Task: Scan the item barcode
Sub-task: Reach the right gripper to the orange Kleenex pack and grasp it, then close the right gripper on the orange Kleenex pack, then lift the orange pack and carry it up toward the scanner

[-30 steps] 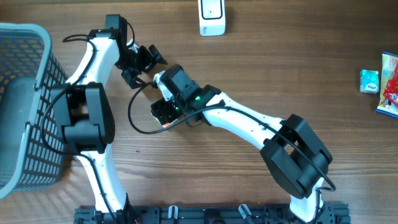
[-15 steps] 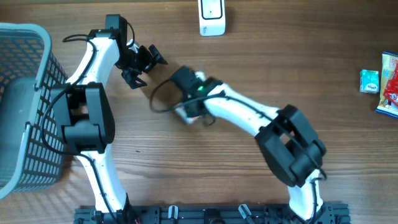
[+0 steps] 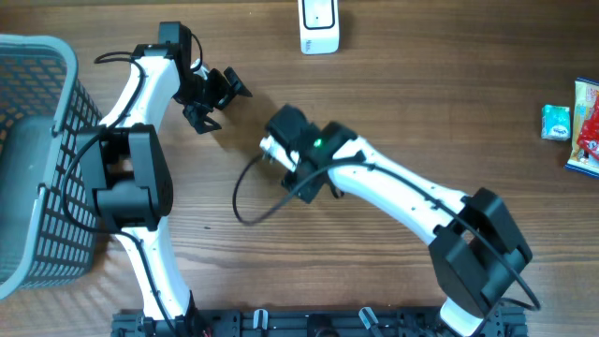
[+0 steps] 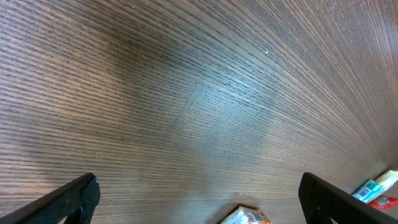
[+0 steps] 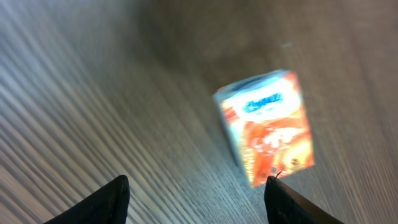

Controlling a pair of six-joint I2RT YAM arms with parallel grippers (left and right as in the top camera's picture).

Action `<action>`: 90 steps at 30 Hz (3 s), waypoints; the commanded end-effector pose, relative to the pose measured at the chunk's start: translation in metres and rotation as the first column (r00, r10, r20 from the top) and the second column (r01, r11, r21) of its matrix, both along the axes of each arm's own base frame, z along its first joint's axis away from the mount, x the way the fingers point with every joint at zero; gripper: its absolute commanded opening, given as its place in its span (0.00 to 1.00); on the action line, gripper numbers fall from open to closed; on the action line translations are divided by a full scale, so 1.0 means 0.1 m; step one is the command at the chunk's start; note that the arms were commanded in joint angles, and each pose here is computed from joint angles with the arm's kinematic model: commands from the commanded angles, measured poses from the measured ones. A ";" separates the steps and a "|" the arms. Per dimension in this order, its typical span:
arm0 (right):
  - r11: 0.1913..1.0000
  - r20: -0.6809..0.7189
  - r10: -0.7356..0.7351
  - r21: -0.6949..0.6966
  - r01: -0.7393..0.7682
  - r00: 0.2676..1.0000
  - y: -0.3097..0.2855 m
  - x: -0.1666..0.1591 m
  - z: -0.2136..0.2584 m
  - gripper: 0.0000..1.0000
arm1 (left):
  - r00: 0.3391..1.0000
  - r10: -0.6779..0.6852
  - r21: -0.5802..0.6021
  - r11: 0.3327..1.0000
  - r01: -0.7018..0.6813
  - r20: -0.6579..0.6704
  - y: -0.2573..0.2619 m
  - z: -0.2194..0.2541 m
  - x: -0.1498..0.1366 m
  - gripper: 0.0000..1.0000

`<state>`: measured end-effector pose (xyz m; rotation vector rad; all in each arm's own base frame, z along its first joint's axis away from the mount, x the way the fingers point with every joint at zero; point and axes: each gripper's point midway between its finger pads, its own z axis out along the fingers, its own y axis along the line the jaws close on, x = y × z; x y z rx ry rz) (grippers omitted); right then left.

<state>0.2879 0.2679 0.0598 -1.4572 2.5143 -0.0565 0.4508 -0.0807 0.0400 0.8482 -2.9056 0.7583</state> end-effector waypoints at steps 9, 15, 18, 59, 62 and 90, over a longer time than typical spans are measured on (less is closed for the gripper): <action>0.996 0.200 0.039 -0.083 -0.023 0.979 -0.18 0.31 -0.40 0.46 | 1.000 -0.008 0.004 1.000 0.008 0.025 0.01 0.09 0.01 1.00; 0.994 0.158 -0.004 -0.110 0.021 0.987 -0.28 0.31 -0.63 0.37 | 1.000 -0.008 0.004 1.000 0.008 0.025 0.01 0.09 0.01 1.00; 0.992 0.190 -0.012 -0.122 0.036 0.982 -0.29 0.38 -0.62 0.28 | 1.000 -0.008 0.004 1.000 0.008 0.025 0.01 0.09 0.01 1.00; 0.742 -0.574 -0.382 0.276 0.611 0.724 -0.08 0.21 -0.41 0.49 | 1.000 -0.008 0.004 1.000 0.008 0.025 0.01 0.09 0.01 1.00; 0.747 -0.585 -0.383 0.258 0.612 0.715 -0.01 0.12 -0.43 0.50 | 1.000 -0.008 0.004 1.000 0.008 0.025 0.01 0.09 0.01 1.00; 0.005 -0.762 0.199 0.630 0.777 0.617 -1.44 1.27 1.22 0.04 | 1.000 -0.008 0.004 1.000 0.008 0.025 0.01 0.09 0.01 1.00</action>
